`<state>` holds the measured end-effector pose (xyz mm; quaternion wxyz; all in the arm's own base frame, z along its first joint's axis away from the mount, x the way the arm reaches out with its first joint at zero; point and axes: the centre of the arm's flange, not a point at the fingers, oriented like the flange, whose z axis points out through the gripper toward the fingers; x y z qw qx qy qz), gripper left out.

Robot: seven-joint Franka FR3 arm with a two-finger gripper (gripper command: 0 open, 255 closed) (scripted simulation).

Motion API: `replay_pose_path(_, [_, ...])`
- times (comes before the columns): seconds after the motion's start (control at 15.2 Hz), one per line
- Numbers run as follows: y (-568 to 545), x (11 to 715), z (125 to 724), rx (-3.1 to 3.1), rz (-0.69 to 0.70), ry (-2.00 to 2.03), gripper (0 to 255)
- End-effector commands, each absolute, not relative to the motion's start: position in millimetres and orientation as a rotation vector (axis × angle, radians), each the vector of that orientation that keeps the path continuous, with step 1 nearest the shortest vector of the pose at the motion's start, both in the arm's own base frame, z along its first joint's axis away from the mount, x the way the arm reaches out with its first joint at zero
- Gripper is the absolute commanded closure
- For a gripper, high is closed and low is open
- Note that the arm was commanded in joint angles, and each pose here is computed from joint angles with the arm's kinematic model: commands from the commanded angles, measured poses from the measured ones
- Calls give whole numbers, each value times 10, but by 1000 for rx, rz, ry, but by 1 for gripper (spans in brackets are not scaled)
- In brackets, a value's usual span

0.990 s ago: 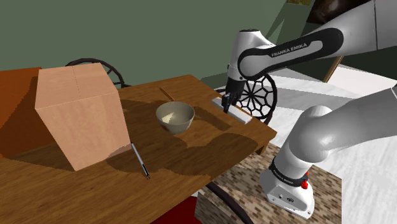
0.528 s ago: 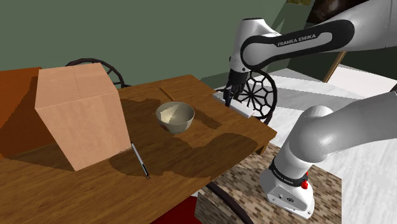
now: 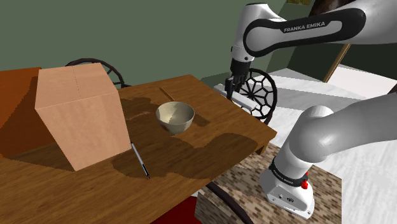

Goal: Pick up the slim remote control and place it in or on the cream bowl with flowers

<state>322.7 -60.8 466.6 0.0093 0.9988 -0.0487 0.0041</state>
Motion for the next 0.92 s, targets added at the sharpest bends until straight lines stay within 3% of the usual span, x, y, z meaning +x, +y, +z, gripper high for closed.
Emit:
replay_pose_path(0.0, [-612, 3224, 4785, 3119, 13, -152, 255])
replay_pose_path(0.33, [-612, 3224, 5027, 3119, 13, -152, 255])
replay_pose_path(0.86, [280, 3789, 5049, 3119, 13, -152, 255])
